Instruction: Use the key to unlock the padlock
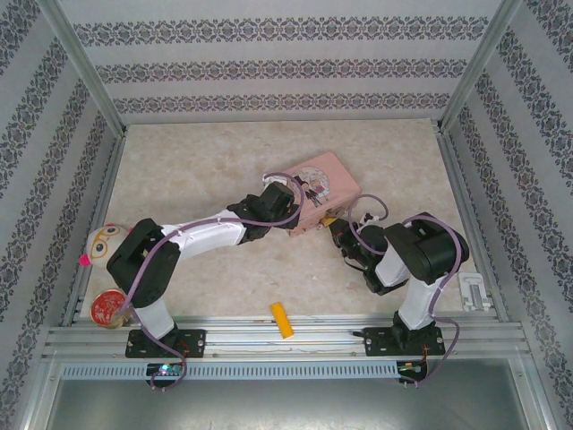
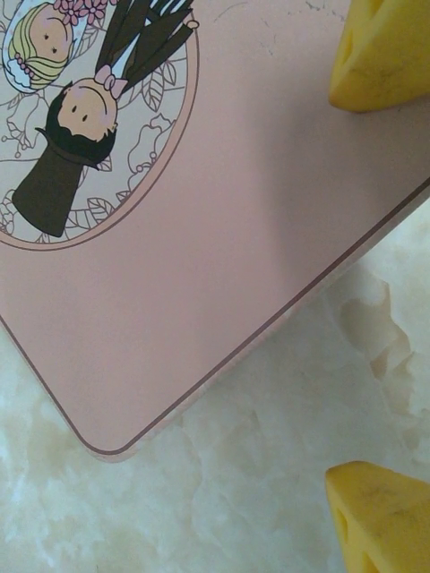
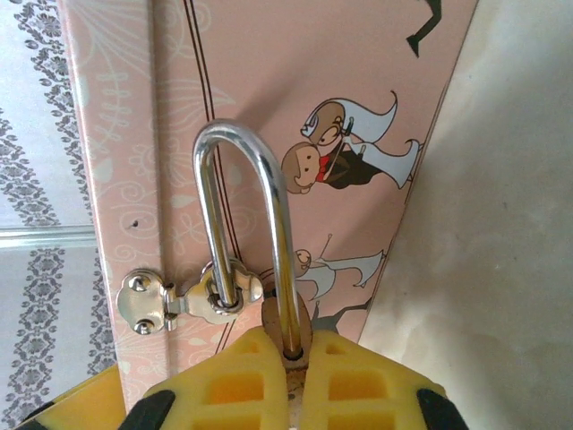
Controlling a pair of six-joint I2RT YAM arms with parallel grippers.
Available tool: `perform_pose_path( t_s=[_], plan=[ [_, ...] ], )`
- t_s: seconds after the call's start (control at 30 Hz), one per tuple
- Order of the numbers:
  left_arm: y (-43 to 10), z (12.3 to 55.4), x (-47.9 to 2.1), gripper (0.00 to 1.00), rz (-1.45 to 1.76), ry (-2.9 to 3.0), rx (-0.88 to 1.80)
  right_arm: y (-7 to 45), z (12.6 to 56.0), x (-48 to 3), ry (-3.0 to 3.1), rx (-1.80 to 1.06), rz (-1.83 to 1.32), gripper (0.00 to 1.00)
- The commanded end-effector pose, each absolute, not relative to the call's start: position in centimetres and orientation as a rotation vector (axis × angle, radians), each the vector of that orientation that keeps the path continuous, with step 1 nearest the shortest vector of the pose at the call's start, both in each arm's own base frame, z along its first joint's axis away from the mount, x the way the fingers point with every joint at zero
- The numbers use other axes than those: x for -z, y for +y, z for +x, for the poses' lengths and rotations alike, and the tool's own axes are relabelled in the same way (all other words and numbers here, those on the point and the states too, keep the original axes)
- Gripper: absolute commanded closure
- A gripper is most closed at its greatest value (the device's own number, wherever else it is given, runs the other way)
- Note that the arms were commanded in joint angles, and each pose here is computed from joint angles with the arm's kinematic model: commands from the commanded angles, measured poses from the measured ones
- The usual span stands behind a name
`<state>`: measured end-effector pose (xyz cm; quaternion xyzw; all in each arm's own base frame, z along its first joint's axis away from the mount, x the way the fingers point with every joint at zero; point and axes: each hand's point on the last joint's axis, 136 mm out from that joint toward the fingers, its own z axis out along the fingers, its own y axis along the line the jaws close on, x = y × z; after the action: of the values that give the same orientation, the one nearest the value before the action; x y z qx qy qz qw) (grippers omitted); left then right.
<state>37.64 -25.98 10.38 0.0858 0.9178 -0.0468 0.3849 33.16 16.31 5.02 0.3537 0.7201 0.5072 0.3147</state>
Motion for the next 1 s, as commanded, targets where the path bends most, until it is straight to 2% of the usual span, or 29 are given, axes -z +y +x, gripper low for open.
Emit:
perform_pose_path(
  t_s=[0.0,0.33,0.77,0.97],
  plan=[
    [-23.0,36.0,-7.8,0.01,0.23,2.432,-0.016,15.0,33.8,-4.4,1.852,-1.259,1.015,1.0],
    [-22.9,35.8,-7.6,0.01,0.214,2.435,-0.005,13.0,33.6,-5.2,1.74,-1.195,1.12,1.0],
    [-22.8,35.6,-7.3,0.01,0.21,2.443,0.006,14.2,33.7,-5.4,1.707,-1.18,1.133,1.0],
    [-22.5,35.8,-7.3,0.01,0.184,2.447,0.03,13.1,32.3,-3.5,1.78,-1.145,1.15,1.0]
  ],
)
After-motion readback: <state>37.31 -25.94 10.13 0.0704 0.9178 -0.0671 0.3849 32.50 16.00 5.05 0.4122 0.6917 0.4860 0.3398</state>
